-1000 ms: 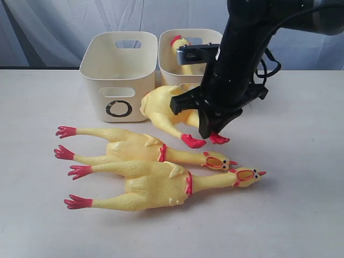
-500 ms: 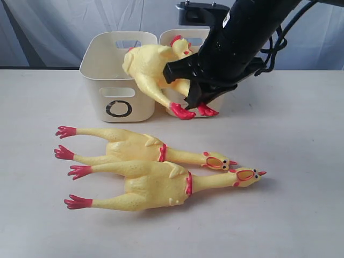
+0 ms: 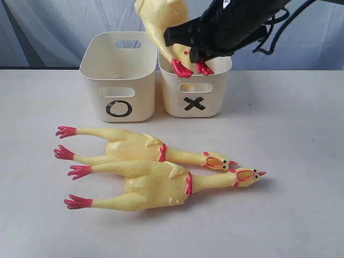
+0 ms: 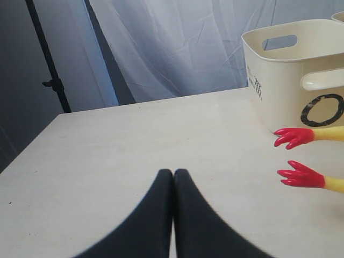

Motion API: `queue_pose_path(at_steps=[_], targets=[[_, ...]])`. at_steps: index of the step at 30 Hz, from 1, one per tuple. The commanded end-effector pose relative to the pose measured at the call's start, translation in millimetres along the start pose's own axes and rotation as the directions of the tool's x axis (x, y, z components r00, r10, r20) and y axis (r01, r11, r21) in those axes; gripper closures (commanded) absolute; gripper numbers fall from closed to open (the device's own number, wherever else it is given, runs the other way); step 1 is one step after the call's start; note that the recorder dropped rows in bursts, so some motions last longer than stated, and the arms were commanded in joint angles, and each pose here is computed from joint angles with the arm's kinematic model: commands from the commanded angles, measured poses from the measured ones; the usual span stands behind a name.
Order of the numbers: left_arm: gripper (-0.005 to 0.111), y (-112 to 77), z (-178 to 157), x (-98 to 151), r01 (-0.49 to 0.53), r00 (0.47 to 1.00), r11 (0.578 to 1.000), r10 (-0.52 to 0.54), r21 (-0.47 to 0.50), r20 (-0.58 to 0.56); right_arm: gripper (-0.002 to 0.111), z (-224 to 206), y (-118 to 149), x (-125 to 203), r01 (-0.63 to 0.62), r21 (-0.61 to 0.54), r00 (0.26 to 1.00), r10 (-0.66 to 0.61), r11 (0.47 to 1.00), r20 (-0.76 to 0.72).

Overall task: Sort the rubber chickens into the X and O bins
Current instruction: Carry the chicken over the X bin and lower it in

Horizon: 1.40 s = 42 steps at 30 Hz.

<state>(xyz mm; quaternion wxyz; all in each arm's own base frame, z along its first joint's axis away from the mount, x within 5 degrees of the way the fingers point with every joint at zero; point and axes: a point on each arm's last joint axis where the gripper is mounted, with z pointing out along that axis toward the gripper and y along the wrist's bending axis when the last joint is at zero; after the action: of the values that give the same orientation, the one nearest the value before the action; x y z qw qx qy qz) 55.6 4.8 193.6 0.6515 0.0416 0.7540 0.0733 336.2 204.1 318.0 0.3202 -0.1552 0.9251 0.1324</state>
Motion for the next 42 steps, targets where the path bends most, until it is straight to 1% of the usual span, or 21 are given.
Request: queue_pose_path(at_steps=[1, 3, 6, 12, 16, 21, 25, 27, 30, 33, 36, 42], targets=[[0.107, -0.4, 0, 1, 0.005, 1.0, 1.0, -0.005, 0.003, 0.002, 0.109, 3, -12, -14, 0.011, 0.111, 0.989, -0.027, 0.994, 0.146], [0.107, -0.4, 0, 1, 0.005, 1.0, 1.0, -0.005, 0.003, 0.002, 0.109, 8, -16, -19, 0.015, 0.151, 0.979, -0.045, 0.988, 0.198], [0.107, -0.4, 0, 1, 0.005, 1.0, 1.0, -0.005, 0.003, 0.002, 0.109, 24, -19, -21, 0.017, 0.182, 0.969, -0.061, 0.983, 0.24], [0.107, -0.4, 0, 1, 0.005, 1.0, 1.0, -0.005, 0.003, 0.002, 0.109, 66, -24, -18, 0.042, 0.227, 0.957, -0.104, 0.973, 0.271], [0.107, -0.4, 0, 1, 0.005, 1.0, 1.0, -0.005, 0.003, 0.002, 0.109, 85, -31, -17, 0.057, 0.297, 0.944, -0.148, 0.953, 0.295], [0.107, -0.4, 0, 1, 0.005, 1.0, 1.0, -0.005, 0.003, 0.002, 0.109, 92, -40, -20, 0.087, 0.425, 0.914, -0.241, 0.901, 0.325], [0.107, -0.4, 0, 1, 0.005, 1.0, 1.0, -0.005, 0.003, 0.002, 0.109, 94, -42, -23, 0.146, 0.482, 0.884, -0.333, 0.864, 0.328], [0.107, -0.4, 0, 1, 0.005, 1.0, 1.0, -0.005, 0.003, 0.002, 0.109, 96, -45, -23, 0.151, 0.515, 0.877, -0.354, 0.844, 0.323], [0.107, -0.4, 0, 1, 0.005, 1.0, 1.0, -0.005, 0.003, 0.002, 0.109, 100, -50, -21, 0.118, 0.558, 0.882, -0.345, 0.822, 0.32], [0.107, -0.4, 0, 1, 0.005, 1.0, 1.0, -0.005, 0.003, 0.002, 0.109, 111, -53, -16, 0.131, 0.577, 0.889, -0.353, 0.806, 0.292], [0.107, -0.4, 0, 1, 0.005, 1.0, 1.0, -0.005, 0.003, 0.002, 0.109, 117, -54, -12, 0.129, 0.573, 0.893, -0.346, 0.809, 0.287], [0.107, -0.4, 0, 1, 0.005, 1.0, 1.0, -0.005, 0.003, 0.002, 0.109, 127, -55, -8, 0.161, 0.583, 0.89, -0.373, 0.797, 0.263]])
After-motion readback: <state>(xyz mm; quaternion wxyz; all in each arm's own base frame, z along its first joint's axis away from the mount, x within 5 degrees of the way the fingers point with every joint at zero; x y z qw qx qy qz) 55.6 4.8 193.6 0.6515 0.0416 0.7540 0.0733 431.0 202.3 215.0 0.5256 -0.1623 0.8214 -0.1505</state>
